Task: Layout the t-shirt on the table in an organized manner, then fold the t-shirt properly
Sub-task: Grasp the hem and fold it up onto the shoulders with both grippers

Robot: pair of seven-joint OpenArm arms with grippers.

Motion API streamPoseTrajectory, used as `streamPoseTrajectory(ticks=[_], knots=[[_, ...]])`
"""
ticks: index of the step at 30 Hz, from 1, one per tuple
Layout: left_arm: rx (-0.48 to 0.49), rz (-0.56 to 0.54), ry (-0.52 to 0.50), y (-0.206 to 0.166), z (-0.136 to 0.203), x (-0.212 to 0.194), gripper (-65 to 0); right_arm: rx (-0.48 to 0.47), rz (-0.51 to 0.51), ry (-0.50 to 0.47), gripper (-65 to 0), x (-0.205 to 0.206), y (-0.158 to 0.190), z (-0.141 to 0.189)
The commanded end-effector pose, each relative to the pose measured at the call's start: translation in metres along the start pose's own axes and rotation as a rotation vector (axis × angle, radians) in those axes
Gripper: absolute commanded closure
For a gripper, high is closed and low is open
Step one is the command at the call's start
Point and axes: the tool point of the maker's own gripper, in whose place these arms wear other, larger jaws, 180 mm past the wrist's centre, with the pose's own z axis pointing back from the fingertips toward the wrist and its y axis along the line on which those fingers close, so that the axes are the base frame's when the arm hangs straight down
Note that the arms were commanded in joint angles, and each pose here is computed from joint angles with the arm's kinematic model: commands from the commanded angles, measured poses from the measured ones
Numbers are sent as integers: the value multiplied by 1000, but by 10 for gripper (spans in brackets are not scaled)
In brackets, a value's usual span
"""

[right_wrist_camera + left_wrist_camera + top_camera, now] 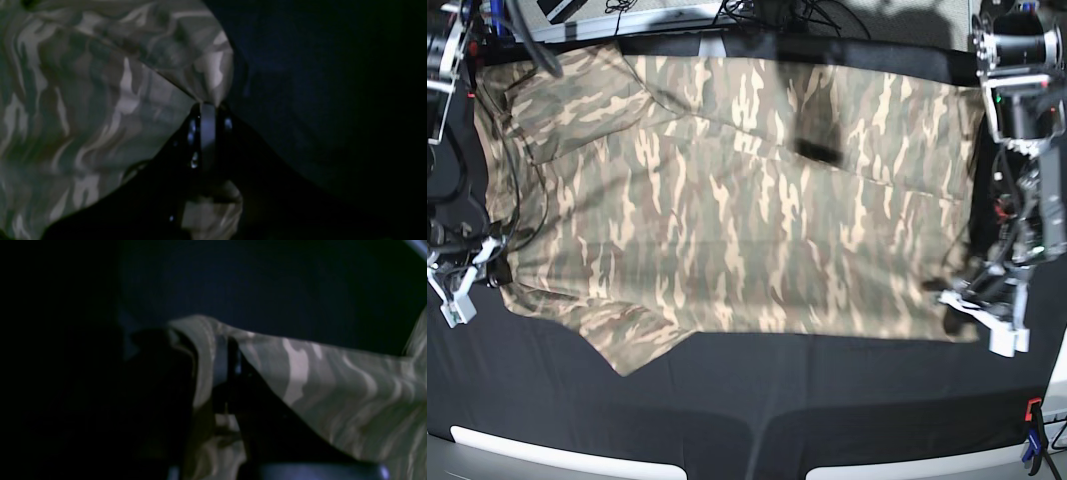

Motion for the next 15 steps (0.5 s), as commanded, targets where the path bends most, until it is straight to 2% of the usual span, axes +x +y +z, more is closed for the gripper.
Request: streamPoseTrajectory(ticks=[1, 7, 15], knots=[[25, -10, -74, 9, 8, 25, 0, -40, 17, -46, 0, 17, -17, 14], [49, -25, -52, 18, 37, -2, 0, -31, 44, -50, 0, -5, -4, 34], [65, -67, -51, 18, 76, -22, 0, -67, 63, -118, 0, -16, 14, 76]])
